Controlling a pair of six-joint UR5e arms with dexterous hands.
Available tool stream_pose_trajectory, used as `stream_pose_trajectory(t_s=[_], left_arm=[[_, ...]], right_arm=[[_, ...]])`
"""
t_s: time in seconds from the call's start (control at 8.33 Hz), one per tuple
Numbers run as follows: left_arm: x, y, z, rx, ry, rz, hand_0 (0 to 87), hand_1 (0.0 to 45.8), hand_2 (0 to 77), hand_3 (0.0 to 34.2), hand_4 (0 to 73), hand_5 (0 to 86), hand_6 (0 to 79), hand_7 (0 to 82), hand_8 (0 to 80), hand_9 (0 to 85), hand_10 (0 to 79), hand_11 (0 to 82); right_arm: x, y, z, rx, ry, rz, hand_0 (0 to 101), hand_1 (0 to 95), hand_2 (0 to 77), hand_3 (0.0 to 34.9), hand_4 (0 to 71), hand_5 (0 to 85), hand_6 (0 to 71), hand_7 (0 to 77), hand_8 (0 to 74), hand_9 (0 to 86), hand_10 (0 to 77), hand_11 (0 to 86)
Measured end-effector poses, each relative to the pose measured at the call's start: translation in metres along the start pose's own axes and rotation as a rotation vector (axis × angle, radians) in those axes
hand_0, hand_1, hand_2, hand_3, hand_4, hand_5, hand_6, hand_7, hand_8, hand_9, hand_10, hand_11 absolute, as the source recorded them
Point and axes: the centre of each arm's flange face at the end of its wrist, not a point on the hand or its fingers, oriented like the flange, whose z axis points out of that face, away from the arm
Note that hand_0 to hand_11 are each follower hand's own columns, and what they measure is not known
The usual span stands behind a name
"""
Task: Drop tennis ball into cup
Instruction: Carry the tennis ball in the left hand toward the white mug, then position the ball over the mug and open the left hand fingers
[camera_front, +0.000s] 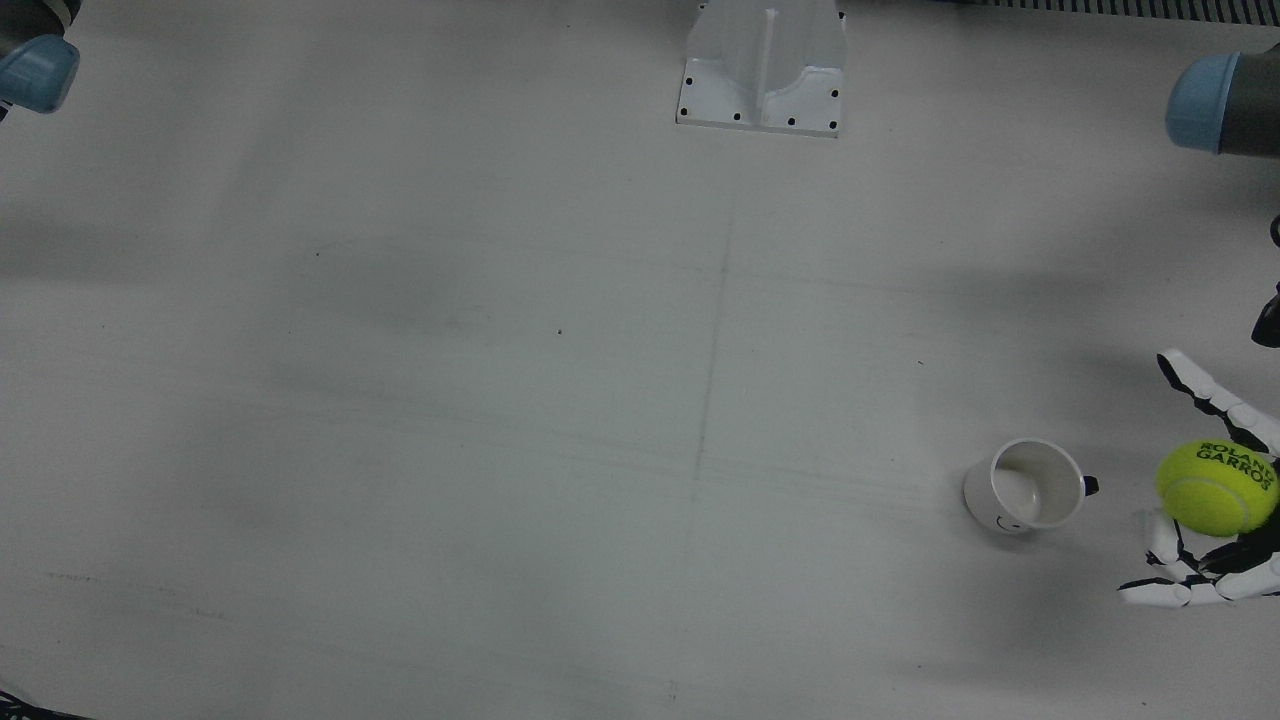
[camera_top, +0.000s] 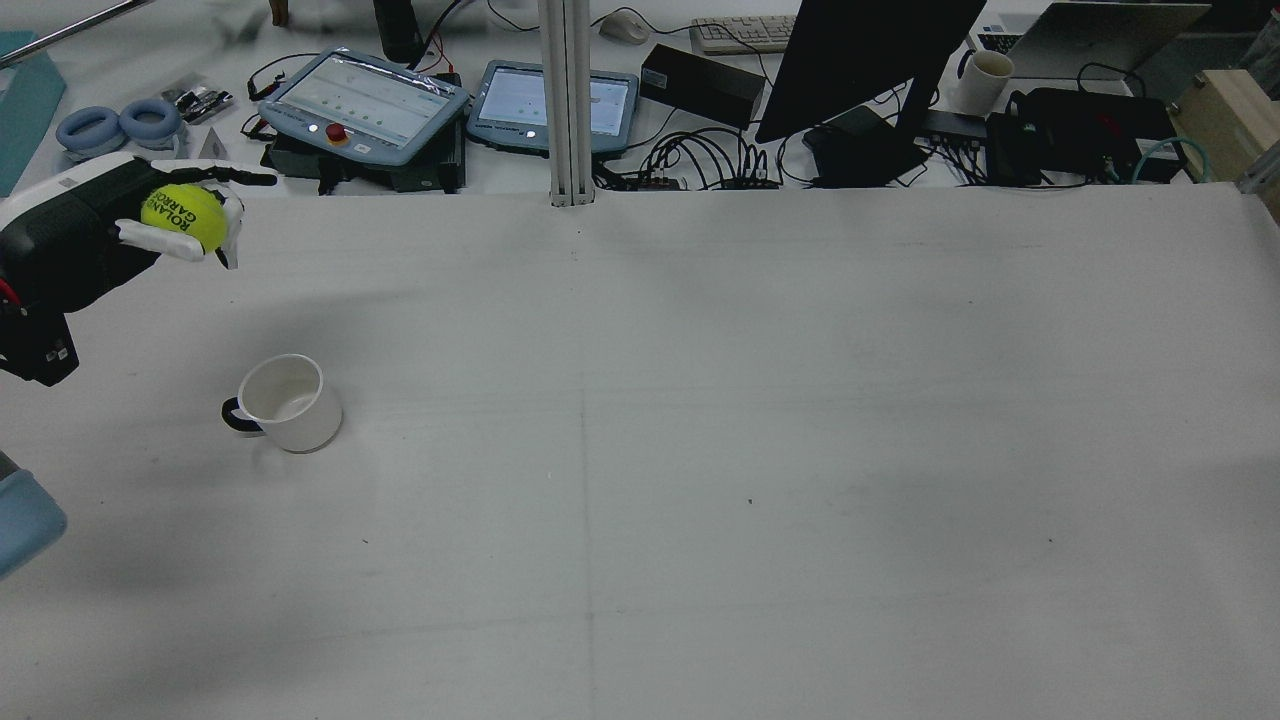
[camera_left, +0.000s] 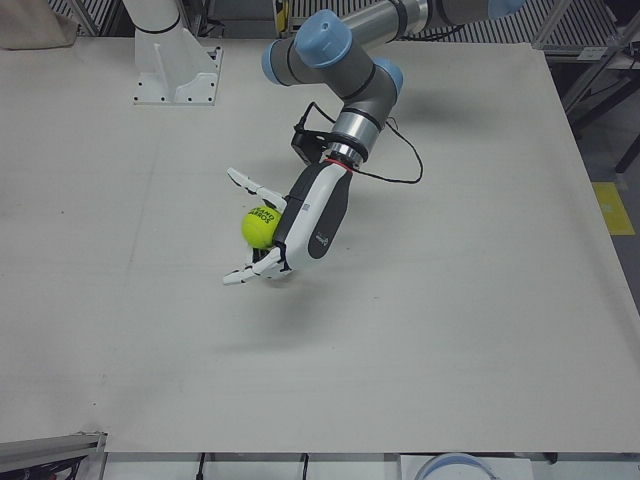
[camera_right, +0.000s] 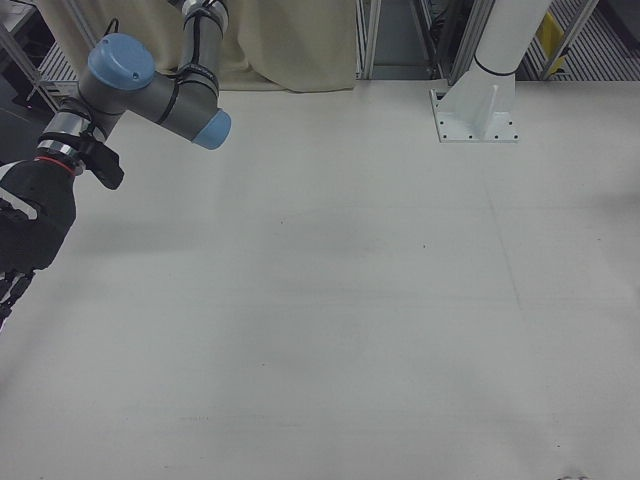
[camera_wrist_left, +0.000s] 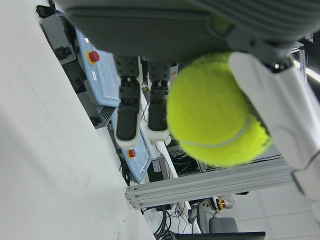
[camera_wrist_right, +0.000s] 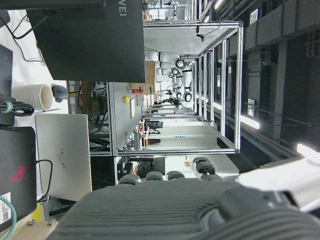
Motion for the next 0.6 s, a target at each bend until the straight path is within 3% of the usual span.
stream_pose_trajectory(t_s=[0.12,0.48,0.6], left_arm=[[-0.01,0.0,0.001,-0.004,-0.012,0.018,44.8,0.5,1.6,0.0,34.4,14.2,51.3,59.5,43.1,61.1,36.5,50.7],[-0.043,0.002,0.001,-0.014,-0.062,0.027,43.7,1.6,1.1,0.0,32.2,12.0,51.8,59.5,39.8,61.1,36.0,50.7],[-0.057,-0.001,-0.002,-0.009,-0.073,0.026,42.5,2.7,1.6,0.0,31.1,10.4,47.5,61.6,38.2,60.5,35.5,50.7]], right_arm=[[0.0,0.0,0.0,0.001,0.0,0.0,0,0.5,0.5,0.0,0.0,0.0,0.0,0.0,0.0,0.0,0.0,0.5],[0.0,0.0,0.0,0.001,0.0,0.0,0,0.5,0.5,0.0,0.0,0.0,0.0,0.0,0.0,0.0,0.0,0.5],[0.0,-0.001,0.0,0.001,0.001,0.0,0,0.5,0.5,0.0,0.0,0.0,0.0,0.0,0.0,0.0,0.0,0.5]])
